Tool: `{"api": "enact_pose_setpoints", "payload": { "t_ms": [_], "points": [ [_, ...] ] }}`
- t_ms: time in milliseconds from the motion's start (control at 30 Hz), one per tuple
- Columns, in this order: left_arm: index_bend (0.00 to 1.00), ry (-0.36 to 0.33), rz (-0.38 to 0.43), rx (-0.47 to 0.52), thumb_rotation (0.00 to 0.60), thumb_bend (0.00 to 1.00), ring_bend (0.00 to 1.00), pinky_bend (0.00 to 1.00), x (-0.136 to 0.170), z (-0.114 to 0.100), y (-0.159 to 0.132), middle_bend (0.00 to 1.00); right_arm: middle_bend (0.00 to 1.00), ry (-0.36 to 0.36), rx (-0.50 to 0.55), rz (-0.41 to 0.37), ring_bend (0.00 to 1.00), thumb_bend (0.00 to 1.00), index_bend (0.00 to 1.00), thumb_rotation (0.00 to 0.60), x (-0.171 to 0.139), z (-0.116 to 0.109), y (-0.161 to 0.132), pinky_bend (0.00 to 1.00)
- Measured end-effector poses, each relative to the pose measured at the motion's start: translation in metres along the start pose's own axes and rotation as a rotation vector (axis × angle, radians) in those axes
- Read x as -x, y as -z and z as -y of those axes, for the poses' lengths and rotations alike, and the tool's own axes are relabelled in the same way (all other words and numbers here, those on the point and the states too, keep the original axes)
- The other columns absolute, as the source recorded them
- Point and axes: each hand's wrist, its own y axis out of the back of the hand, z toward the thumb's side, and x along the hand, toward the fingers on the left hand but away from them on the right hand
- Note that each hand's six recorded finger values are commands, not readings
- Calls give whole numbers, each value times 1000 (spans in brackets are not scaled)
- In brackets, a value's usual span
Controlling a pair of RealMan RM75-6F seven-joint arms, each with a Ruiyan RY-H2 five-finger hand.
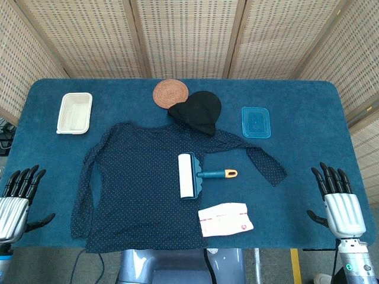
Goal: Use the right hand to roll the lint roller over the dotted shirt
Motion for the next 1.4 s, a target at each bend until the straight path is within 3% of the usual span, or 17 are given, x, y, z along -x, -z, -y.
{"api": "enact_pose_setpoints", "payload": {
  "t_ms": [333,367,433,467,500,567,633,700,900,1133,1233,1400],
  "points": [
    [0,-3,1,5,600,0,0,0,1,-1,-1,0,3,-23,-2,-1,0,0,0,600,1,4,-1,0],
    [0,-3,-1,6,600,0,0,0,1,-1,0,0,28,-29,-1,-4,14,0,0,600,1,5,-2,0],
    [0,-3,-4,7,600,0,0,0,0,-1,0,0,250,-28,0,-15,232,0,0,600,6,7,-6,26],
    [0,-2,-8,7,600,0,0,0,-1,-1,1,0,358,-24,0,-22,349,0,0,600,9,8,-8,89],
    [0,-1,-11,8,600,0,0,0,-2,-1,2,0,502,-22,-2,-31,519,0,0,600,12,8,-10,252],
    [0,5,-16,10,600,0,0,0,-4,0,2,0,698,-27,-6,-60,749,0,0,600,22,11,-17,687],
    [0,10,-20,8,600,0,0,0,-6,1,3,0,795,-43,-17,-99,864,0,0,600,34,15,-27,911],
    [0,15,-27,4,600,0,0,0,-9,2,3,0,860,-69,-27,-133,946,0,0,600,47,18,-38,992],
    [0,30,-57,-11,600,0,0,0,-15,7,7,0,970,-204,-46,-185,1000,0,0,600,88,33,-73,1000],
    [0,49,-71,-12,600,0,0,0,-20,11,8,0,1000,-333,-22,-147,1000,0,0,600,131,47,-115,1000],
    [0,53,-74,-11,600,0,0,0,-21,12,9,0,1000,-384,-8,-162,1000,0,3,600,144,56,-150,1000],
    [0,61,-83,-6,600,0,0,0,-24,13,13,0,1000,-433,9,-181,1000,5,145,600,154,75,-201,1000]
  ]
}}
